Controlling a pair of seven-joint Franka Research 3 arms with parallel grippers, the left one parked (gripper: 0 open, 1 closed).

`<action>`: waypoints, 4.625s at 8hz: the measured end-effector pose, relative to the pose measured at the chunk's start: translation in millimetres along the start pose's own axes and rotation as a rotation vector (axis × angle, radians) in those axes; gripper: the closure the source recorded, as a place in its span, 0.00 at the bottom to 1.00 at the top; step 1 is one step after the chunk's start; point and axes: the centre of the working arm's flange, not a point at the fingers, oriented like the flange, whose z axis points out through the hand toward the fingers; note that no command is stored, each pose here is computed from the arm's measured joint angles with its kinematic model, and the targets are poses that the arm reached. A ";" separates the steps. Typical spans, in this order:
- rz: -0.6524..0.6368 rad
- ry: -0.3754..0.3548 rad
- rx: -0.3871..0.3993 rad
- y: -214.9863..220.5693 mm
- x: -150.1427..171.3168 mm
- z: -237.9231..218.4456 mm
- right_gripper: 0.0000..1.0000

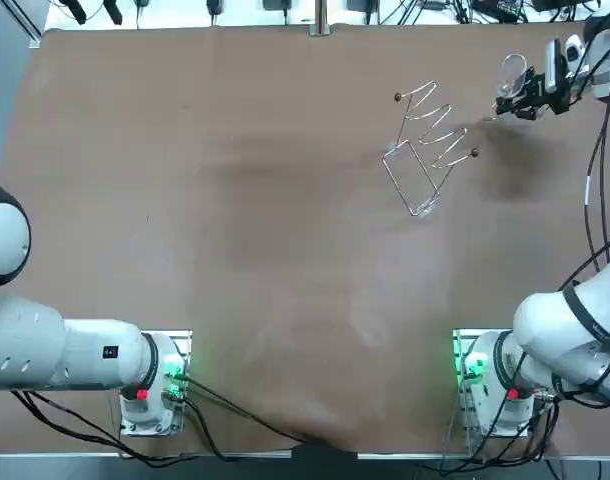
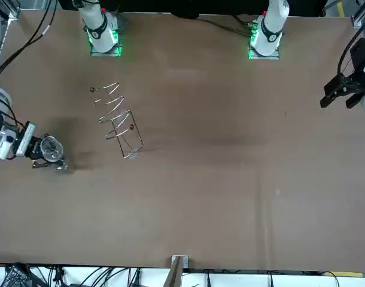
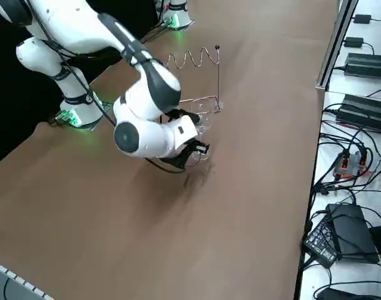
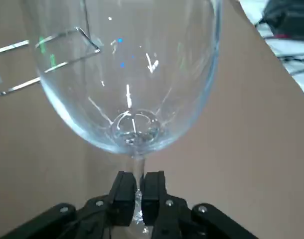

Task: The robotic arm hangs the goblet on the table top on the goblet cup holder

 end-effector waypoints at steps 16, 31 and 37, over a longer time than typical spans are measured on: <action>0.737 -0.699 -0.058 18.7 151.7 -65.4 0.89; 1.501 -0.889 0.207 4.0 241.7 -75.6 0.89; 1.827 -0.723 0.389 19.7 237.5 -56.4 0.89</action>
